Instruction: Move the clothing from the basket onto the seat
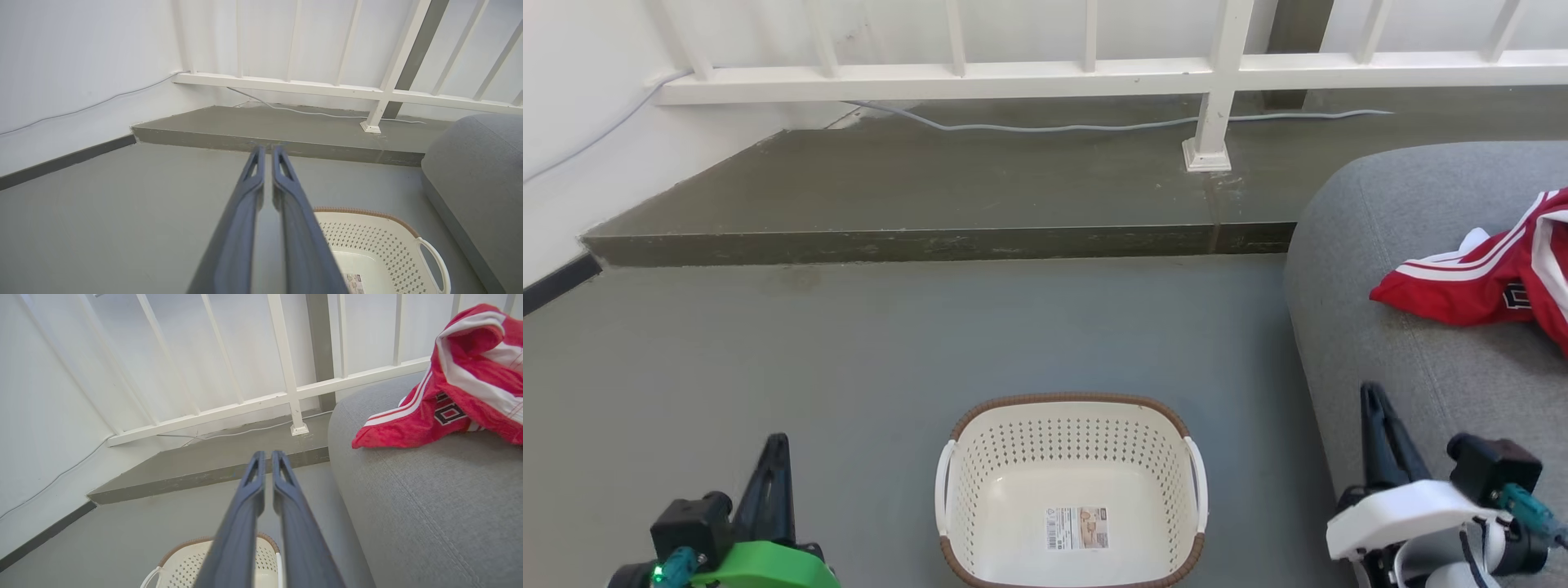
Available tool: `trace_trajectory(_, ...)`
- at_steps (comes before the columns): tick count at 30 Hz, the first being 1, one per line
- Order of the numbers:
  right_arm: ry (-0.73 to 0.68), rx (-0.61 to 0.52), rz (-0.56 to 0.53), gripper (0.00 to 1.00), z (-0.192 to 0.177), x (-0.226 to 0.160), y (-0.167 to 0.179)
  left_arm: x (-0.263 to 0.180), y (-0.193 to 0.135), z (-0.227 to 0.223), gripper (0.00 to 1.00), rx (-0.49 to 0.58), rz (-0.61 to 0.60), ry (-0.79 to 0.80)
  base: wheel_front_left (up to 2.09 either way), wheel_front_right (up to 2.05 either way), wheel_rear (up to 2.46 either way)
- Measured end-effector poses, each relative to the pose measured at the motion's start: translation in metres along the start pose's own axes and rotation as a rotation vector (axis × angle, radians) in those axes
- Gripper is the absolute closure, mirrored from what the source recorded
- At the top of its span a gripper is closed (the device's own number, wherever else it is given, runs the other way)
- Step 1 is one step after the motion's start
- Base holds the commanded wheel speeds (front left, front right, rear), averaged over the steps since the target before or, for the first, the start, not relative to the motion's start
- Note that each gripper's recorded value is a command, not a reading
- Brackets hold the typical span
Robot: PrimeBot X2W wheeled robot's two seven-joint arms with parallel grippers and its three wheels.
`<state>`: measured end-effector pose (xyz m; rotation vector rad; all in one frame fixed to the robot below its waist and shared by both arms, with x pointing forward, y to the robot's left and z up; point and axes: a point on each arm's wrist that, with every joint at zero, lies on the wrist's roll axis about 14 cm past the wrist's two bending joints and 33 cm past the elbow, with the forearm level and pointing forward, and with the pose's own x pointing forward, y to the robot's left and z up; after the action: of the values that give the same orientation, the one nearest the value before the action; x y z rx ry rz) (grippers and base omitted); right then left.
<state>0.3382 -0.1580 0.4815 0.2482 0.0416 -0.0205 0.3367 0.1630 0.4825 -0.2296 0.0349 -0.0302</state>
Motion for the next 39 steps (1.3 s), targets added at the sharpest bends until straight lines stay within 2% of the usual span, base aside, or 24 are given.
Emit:
trace_trajectory(9, 0.027, 0.071, -0.013, 1.0, -0.007, -0.003, -0.003, -0.003, 0.002, -0.009, 1.0, -0.086, 0.021, 0.034, 0.0, 0.0, 0.0)
trace_trajectory(18, 0.056, 0.221, -0.042, 1.0, -0.011, -0.002, -0.01, -0.001, 0.006, -0.013, 1.0, -0.22, 0.052, 0.069, 0.0, 0.0, 0.0)
trace_trajectory(39, 0.097, 0.479, -0.086, 1.0, -0.015, 0.004, -0.022, 0.001, 0.016, -0.022, 1.0, -0.477, 0.097, 0.123, 0.0, 0.0, 0.0)
